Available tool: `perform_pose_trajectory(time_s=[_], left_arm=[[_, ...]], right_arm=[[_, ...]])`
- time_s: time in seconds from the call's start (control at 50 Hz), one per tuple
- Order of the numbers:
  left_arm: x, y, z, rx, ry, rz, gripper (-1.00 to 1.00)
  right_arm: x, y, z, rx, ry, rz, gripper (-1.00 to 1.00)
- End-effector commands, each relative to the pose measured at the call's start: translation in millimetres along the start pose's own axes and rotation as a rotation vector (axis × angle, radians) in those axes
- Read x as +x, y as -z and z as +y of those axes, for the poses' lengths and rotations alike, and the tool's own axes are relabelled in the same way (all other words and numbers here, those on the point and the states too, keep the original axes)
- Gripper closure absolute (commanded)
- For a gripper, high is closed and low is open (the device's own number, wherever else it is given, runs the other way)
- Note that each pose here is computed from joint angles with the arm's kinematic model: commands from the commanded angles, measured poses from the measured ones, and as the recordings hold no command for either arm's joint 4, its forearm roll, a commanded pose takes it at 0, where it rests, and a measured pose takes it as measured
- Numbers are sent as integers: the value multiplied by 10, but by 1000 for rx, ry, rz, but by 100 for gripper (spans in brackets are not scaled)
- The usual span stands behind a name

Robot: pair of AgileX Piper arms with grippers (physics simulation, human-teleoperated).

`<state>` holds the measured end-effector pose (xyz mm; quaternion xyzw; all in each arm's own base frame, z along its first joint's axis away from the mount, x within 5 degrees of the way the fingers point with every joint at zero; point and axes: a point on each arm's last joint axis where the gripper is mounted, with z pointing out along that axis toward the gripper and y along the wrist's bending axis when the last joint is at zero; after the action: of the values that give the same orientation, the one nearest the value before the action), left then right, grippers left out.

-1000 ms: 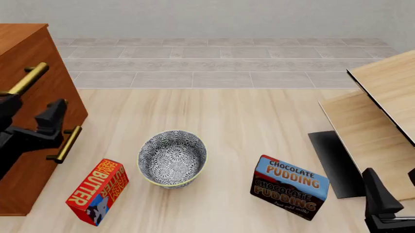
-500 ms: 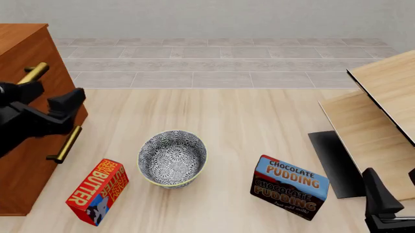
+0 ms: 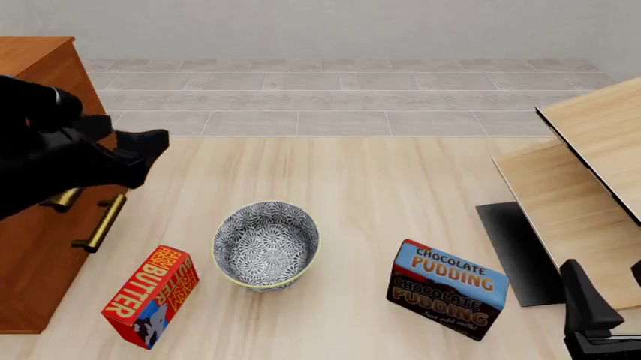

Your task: Close the top drawer of the cabinet and put the bowl on top of it.

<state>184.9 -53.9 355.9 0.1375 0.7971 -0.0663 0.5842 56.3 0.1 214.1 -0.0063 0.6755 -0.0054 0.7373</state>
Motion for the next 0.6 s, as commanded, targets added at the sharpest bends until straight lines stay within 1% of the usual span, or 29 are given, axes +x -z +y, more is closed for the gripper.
perform_pose_trajectory(time_s=[0.02,0.04,0.06,0.18,0.22,0.32,0.34,0.38,0.42,0.44,0.48,0.5,0.6], left_arm=[[-3,-328,-105,48,29,121,-100],[-3,-329,-105,48,29,121,-100],[19,-362,-84,41,-4,128,-100],[82,-558,-116,54,-33,186,-100],[87,-618,-122,56,-24,204,-100],[87,-715,-152,67,-42,228,-100],[82,-740,-185,78,-41,236,-100],[70,-773,-180,75,-35,246,-100],[59,-806,-269,103,-28,262,-100],[60,-811,-236,94,-38,260,-100],[67,-830,-256,99,-38,267,-100],[75,-846,-293,112,-47,273,-100],[86,-920,-274,104,-42,284,-100]], right_arm=[[3,-2,1,-2,-3,2,-100],[3,-2,1,-2,-3,2,-100],[4,-2,2,-3,-4,2,-100],[5,-2,2,-3,-4,4,-100],[4,-3,2,-3,-4,4,-100],[6,-3,2,-3,-5,5,-100],[7,-3,2,-4,-4,5,-100],[7,-4,3,-4,-3,6,-100],[2,-5,3,-5,-2,6,-100],[4,-5,3,-5,-1,6,-100],[4,-5,3,-6,-1,6,-100],[6,-5,3,-6,-1,6,-100],[7,-7,3,-5,-1,7,-100]])
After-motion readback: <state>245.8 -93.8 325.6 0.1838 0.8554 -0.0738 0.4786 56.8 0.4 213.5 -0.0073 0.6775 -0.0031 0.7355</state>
